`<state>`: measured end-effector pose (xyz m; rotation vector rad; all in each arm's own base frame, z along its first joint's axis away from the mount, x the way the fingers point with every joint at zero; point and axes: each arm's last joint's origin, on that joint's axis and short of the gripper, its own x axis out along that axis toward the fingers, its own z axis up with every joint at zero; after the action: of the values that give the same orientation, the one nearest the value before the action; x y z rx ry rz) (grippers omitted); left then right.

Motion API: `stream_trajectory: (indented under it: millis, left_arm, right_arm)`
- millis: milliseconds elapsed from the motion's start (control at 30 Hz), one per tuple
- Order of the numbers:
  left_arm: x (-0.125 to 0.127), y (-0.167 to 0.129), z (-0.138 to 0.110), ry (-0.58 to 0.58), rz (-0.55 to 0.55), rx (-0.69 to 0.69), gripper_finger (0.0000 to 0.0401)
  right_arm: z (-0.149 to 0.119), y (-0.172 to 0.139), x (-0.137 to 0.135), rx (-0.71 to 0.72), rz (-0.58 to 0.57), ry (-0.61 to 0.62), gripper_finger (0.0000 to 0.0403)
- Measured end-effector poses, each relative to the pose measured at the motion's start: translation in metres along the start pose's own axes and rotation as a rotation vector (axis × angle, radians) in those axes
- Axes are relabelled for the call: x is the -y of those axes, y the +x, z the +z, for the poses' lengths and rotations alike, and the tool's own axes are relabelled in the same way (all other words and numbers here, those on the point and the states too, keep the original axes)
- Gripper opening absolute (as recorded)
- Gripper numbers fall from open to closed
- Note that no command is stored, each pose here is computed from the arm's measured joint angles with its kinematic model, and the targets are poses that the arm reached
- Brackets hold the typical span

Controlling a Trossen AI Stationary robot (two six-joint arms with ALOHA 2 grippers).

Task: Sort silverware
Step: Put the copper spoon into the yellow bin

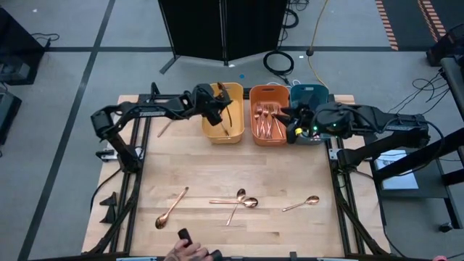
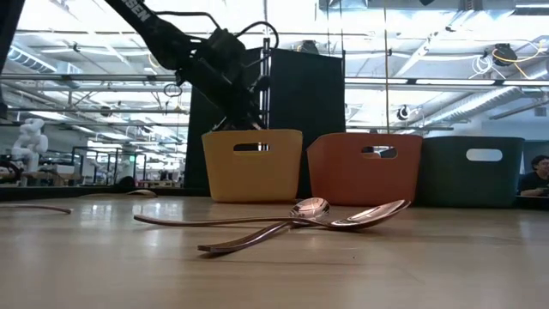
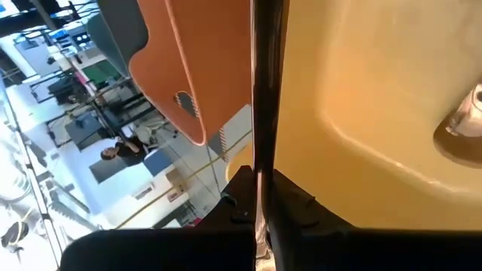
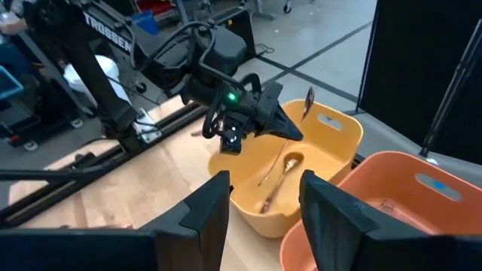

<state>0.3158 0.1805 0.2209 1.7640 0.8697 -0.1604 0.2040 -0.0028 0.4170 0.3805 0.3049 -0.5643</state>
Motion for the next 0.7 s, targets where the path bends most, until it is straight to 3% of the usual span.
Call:
stream_trajectory:
  millis: [700]
  left_arm:
    - [-0.0009, 0.0004, 0.0028, -0.023, 0.002, 0.004, 0.0010]
  right_arm:
    - [-0.0012, 0.0029, 0.0076, -0.032, -0.049, -0.089, 0.0148]
